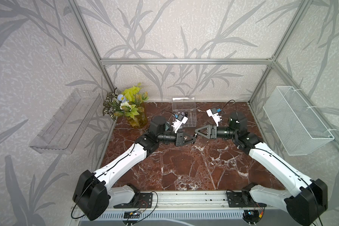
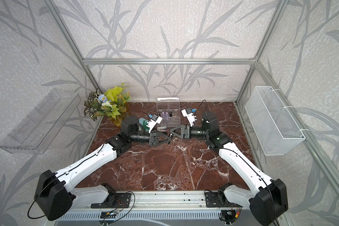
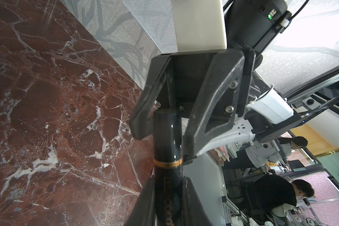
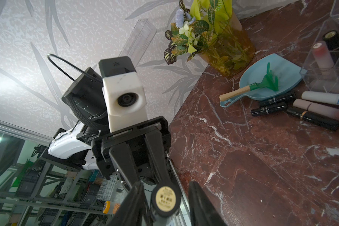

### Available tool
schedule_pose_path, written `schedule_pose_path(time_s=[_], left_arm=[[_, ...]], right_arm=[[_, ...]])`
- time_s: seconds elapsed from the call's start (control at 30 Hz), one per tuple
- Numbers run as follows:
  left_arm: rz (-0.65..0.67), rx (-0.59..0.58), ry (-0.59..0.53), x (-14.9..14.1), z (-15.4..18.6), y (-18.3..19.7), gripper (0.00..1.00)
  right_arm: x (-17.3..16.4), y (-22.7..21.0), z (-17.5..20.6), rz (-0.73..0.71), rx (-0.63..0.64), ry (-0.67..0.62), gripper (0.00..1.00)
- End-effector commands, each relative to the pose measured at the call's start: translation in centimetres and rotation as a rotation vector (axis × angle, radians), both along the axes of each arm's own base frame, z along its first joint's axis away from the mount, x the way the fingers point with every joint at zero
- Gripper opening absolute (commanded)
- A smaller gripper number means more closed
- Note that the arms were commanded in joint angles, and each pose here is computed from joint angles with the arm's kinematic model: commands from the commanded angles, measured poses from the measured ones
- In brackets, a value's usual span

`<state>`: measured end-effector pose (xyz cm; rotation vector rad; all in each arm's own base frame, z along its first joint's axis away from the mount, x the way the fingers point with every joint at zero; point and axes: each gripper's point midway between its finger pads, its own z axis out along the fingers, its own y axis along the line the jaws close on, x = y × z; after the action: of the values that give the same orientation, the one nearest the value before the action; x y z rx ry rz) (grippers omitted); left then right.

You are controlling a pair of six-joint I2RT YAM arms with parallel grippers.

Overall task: Arrange the lipsticks in the organizer
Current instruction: Pick up the lipstick at the center of the board, then place the lipstick in the storage box.

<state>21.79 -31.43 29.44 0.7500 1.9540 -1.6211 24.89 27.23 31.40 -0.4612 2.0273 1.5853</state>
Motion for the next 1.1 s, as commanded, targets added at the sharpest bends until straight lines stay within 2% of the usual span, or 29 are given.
schedule_pose_path(time_s=[0.0, 0.13, 0.23, 0.27, 0.4, 0.43, 0.6, 0.7, 0.87, 1.07], left_arm=[[-0.022, -0.019, -0.021, -0.4, 0.3, -0.2, 0.17], [-0.002, -0.012, -0.025, -0.1, 0.1, -0.1, 0.21], [0.086, 0.026, -0.054, 1.4, -0.1, 0.1, 0.47], [0.126, 0.043, -0.065, 2.2, -0.2, 0.3, 0.52], [0.261, 0.097, -0.138, 5.5, 0.8, 0.8, 0.87], [0.304, 0.113, -0.156, 6.5, 1.1, 0.9, 0.91], [0.636, 0.284, -0.267, 13.6, 0.5, 3.5, 0.92], [0.776, 0.326, -0.318, 16.1, 0.0, 4.9, 0.92], [0.934, 0.284, -0.384, 16.7, -1.0, 7.4, 0.91], [1.089, 0.328, -0.435, 15.8, -4.3, 11.4, 0.89]], right_arm=[[0.1, 0.1, 1.7, -0.003, 0.034, -0.056, 0.32], [0.0, 0.1, 1.4, 0.001, 0.029, -0.054, 0.23], [-0.1, -0.1, 1.0, -0.006, 0.011, -0.055, 0.17], [0.0, -0.1, 0.9, -0.013, 0.004, -0.061, 0.16], [1.1, -0.6, 0.0, -0.071, -0.049, -0.077, 0.15], [1.9, -0.8, -0.4, -0.108, -0.07, -0.081, 0.15], [7.0, -2.1, -2.9, -0.292, -0.242, -0.129, 0.15], [10.6, -3.2, -4.6, -0.415, -0.368, -0.173, 0.14], [16.2, -3.8, -6.3, -0.56, -0.469, -0.26, 0.14], [22.3, -3.5, -8.0, -0.692, -0.526, -0.35, 0.14]])
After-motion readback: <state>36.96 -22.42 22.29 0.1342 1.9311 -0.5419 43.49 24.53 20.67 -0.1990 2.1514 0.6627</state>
